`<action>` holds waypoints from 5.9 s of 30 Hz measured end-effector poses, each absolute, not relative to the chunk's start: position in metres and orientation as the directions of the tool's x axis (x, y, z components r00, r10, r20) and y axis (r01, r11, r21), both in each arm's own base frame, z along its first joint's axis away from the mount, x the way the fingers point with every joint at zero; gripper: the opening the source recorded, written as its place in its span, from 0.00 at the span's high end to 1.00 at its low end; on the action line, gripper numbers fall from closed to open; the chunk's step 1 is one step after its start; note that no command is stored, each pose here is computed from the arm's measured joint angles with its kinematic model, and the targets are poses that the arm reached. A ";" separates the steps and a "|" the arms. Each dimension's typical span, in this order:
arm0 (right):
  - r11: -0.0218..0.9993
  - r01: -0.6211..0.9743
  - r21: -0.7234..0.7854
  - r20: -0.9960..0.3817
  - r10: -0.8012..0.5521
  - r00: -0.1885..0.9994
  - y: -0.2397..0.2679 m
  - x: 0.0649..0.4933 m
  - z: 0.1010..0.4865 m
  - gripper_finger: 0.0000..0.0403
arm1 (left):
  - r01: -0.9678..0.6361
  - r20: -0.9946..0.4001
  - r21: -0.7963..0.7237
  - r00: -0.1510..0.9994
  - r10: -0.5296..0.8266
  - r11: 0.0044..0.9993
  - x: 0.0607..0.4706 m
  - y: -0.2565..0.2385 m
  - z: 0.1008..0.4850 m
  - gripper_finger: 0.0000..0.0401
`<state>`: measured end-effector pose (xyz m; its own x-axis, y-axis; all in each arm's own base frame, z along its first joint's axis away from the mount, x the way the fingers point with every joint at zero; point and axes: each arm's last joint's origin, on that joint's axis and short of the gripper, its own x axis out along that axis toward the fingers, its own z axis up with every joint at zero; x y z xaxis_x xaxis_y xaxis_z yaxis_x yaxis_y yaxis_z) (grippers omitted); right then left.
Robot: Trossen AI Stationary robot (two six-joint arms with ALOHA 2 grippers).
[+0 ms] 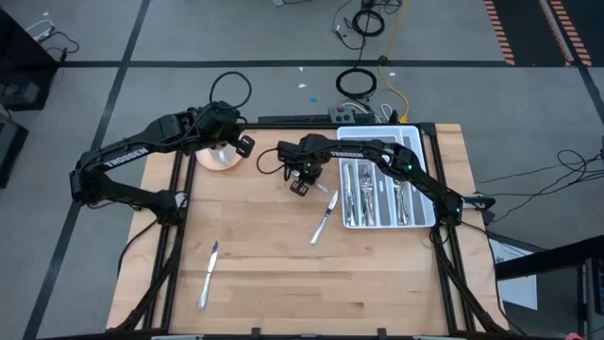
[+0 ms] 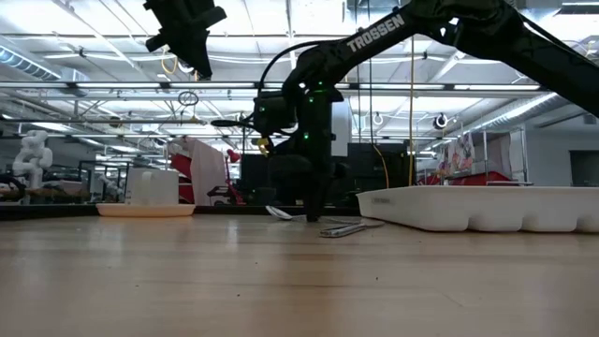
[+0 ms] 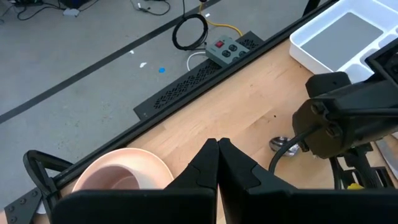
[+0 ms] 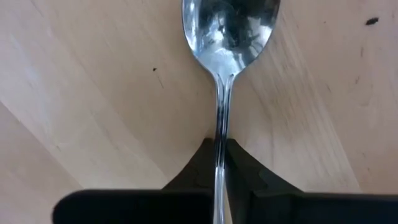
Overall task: Sort silverware
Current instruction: Put the silver spoon into the silverware rack, then put the silver table knife into the silverware rack
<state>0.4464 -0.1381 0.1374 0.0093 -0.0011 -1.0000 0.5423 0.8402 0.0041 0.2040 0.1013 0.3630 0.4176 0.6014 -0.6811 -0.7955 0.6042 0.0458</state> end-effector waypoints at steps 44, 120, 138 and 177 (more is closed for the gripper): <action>0.221 0.951 0.215 -0.968 -0.078 0.238 -0.079 0.182 0.263 1.00 | -0.795 -0.682 0.048 0.417 0.601 0.605 0.204 0.101 0.363 0.99; 0.279 0.949 0.149 -0.931 -0.284 0.230 -0.064 0.155 0.228 0.66 | -0.631 -0.782 -0.433 0.618 0.080 0.643 0.397 -0.010 0.196 0.99; 0.347 0.929 0.127 -0.930 -0.284 0.233 -0.064 0.155 0.228 0.66 | -0.645 -0.896 -0.259 0.438 0.070 0.719 0.442 -0.039 0.160 0.96; 0.376 0.914 0.149 -0.932 -0.256 0.257 -0.063 0.156 0.228 0.66 | -0.655 -0.957 -0.267 0.264 -0.117 0.707 0.445 -0.040 0.100 0.99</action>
<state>0.1565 -0.0632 0.2283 0.2571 -0.2556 -0.9319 0.9144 0.3764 0.1491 0.4454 -0.0399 0.0996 0.2644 -0.1167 -0.9573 -0.6548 0.7070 -0.2671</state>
